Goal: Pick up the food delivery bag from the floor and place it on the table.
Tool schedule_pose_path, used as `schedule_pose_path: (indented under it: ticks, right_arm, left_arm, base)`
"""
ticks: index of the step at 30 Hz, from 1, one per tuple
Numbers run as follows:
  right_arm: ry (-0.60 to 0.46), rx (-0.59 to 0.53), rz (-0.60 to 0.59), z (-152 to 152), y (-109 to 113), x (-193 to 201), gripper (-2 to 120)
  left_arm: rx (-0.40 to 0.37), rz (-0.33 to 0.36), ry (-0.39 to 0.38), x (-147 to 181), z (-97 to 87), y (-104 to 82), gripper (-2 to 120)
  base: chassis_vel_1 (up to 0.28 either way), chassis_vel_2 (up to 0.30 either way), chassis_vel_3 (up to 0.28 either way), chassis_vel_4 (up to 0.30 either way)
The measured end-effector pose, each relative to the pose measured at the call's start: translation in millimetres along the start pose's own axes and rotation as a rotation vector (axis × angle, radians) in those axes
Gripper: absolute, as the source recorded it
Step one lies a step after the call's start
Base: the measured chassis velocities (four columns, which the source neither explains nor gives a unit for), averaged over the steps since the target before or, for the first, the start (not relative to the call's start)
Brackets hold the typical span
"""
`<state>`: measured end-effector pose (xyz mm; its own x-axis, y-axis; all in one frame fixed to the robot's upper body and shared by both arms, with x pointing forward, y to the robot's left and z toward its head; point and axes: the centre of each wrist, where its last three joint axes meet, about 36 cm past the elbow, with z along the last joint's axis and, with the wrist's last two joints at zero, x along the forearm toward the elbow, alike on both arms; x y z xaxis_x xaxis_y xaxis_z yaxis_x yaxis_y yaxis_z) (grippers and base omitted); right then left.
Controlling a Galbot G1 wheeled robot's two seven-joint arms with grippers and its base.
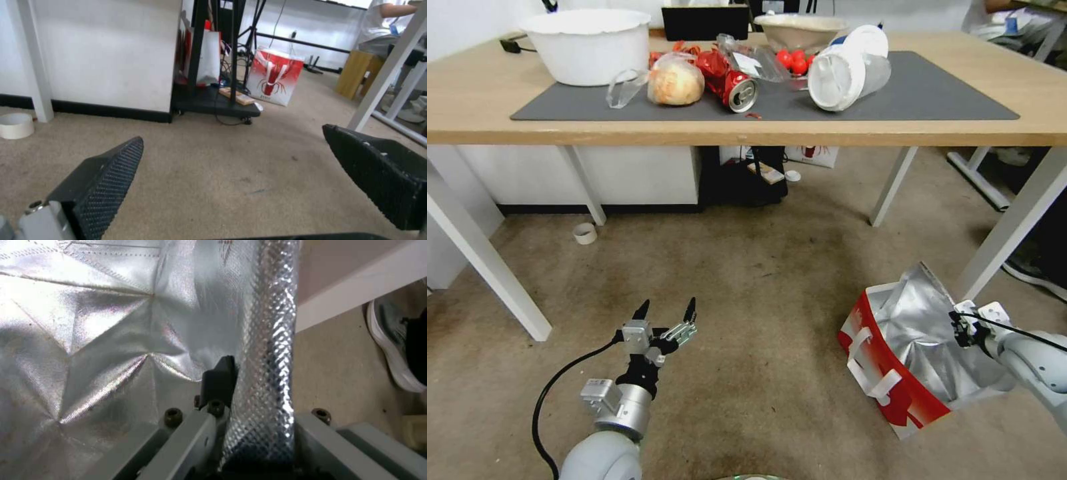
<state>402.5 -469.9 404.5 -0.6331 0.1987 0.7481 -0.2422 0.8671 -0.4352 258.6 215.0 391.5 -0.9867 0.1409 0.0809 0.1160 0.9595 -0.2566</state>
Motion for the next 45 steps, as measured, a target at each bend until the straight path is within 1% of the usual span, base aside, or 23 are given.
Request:
schedule_pose_path:
  ticks: [12,20,24,25,27,28,30,31,35,40,42,45]
  right_arm:
    - [-0.032,0.0,-0.018,3.4,1.7,7.8,0]
    - [-0.093,0.017,-0.059,2.7,-0.4,29.4,0]
    - [-0.17,0.047,-0.104,-10.1,2.0,52.0,0]
    - [-0.17,0.047,-0.104,-10.1,2.0,52.0,0]
    - [-0.223,0.074,-0.123,-20.8,5.2,65.8,0]
    - [-0.223,0.074,-0.123,-20.8,5.2,65.8,0]
    - [-0.267,0.099,-0.147,-30.9,10.0,79.2,0]
    - [-0.267,0.099,-0.147,-30.9,10.0,79.2,0]
    - [-0.338,0.141,-0.186,-51.6,20.7,103.6,0]
    - [-0.379,0.167,-0.213,-66.0,26.2,120.2,0]
    - [-0.404,0.175,-0.238,-76.2,31.9,133.9,0]
    - [-0.415,0.183,-0.254,-81.2,36.3,142.0,0]
  left_arm:
    - [-0.001,0.002,-0.01,2.6,-2.9,-1.8,100]
    - [0.001,0.004,-0.02,2.1,-6.6,-3.5,100]
    - [0.003,0.002,-0.023,2.2,-7.8,-4.0,100]
    - [0.003,0.002,-0.023,2.2,-7.8,-4.0,100]
    - [0.005,0.003,-0.027,2.1,-9.1,-4.7,100]
    - [0.005,0.003,-0.027,2.1,-9.1,-4.7,100]
    - [0.005,-0.003,-0.031,1.7,-10.1,-5.0,100]
    - [0.005,-0.003,-0.031,1.7,-10.1,-5.0,100]
    - [0.0,-0.019,-0.038,0.0,-12.0,-4.2,100]
    - [-0.003,-0.017,-0.041,-0.1,-13.6,-3.7,100]
    - [-0.003,-0.015,-0.045,-1.4,-14.0,-3.6,100]
    - [-0.002,-0.016,-0.049,-2.6,-13.9,-3.8,100]
  base:
    - [0.0,0.0,0.0,0.0]
    - [0.0,0.0,0.0,0.0]
    - [0.0,0.0,0.0,0.0]
    - [0.0,0.0,0.0,0.0]
    - [0.0,0.0,0.0,0.0]
    - [0.0,0.0,0.0,0.0]
    - [0.0,0.0,0.0,0.0]
    - [0.0,0.0,0.0,0.0]
    - [0.0,0.0,0.0,0.0]
    - [0.0,0.0,0.0,0.0]
    - [0.0,0.0,0.0,0.0]
    - [0.0,0.0,0.0,0.0]
